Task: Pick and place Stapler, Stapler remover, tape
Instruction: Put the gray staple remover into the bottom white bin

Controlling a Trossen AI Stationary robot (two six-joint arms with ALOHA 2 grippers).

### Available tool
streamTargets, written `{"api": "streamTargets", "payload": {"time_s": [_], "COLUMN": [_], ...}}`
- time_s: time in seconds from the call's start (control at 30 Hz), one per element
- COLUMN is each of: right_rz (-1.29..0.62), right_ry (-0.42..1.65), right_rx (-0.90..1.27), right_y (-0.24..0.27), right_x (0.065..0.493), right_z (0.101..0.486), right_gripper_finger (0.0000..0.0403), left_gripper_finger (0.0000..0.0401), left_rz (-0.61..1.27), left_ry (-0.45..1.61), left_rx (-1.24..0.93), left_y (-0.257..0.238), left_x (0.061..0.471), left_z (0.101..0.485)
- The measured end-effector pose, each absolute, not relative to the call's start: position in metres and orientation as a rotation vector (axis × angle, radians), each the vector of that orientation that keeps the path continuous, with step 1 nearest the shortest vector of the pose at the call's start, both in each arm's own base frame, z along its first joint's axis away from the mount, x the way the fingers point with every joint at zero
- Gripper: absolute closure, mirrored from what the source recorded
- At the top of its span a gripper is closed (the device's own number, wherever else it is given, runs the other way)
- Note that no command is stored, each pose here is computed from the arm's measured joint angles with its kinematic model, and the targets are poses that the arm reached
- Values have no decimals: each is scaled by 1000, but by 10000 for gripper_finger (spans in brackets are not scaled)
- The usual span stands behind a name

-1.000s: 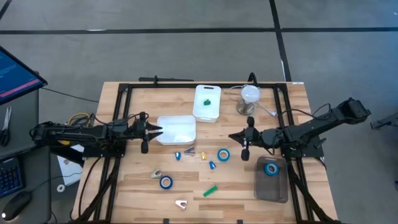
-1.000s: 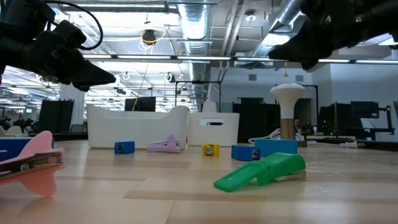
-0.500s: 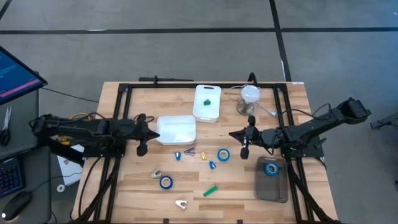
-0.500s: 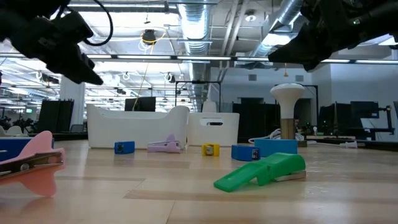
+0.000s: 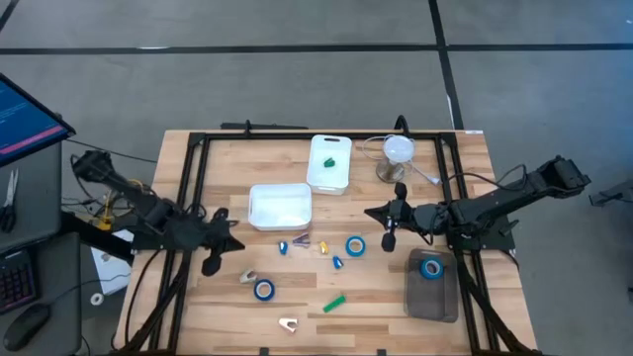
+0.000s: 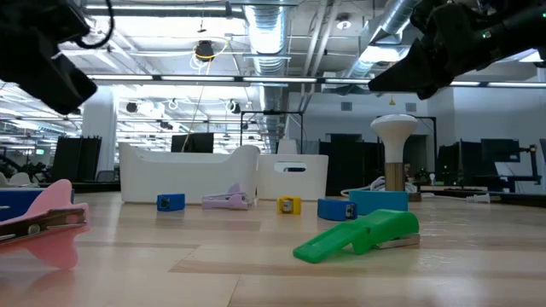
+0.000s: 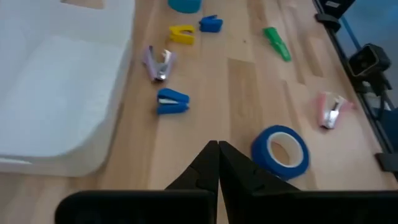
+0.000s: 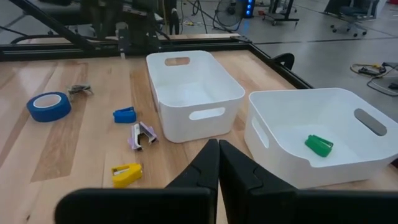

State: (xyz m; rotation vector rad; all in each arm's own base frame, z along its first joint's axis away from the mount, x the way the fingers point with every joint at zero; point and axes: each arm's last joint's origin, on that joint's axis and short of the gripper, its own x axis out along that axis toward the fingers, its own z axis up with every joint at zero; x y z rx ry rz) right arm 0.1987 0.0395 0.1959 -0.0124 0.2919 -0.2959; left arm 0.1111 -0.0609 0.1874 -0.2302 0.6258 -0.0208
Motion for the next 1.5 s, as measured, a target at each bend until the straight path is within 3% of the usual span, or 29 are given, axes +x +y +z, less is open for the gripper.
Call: {"api": "streamTargets", "payload": {"time_s": [0.43, 0.83, 1.3, 1.4, 1.5], "right_rz": [-296, -295, -295, -295, -295], "right_ry": [289, 287, 287, 288, 288], "right_rx": [-8, -3, -3, -3, -4], "right_y": [40, 40, 40, 40, 40], "right_x": [199, 199, 199, 199, 199], "right_z": [196, 196, 196, 196, 196], "right_gripper_finger": [403, 403, 403, 403, 403], "left_gripper_finger": [399, 399, 400, 400, 400], "left_rz": [-2, 78, 168, 176, 267], "left_ry": [699, 735, 639, 618, 723], "left_rx": [-332, -470, -586, -528, -419], "left_y": [-93, -93, -88, -88, -87], "left_x": [111, 115, 126, 134, 141], "left_z": [171, 166, 179, 197, 206]}}
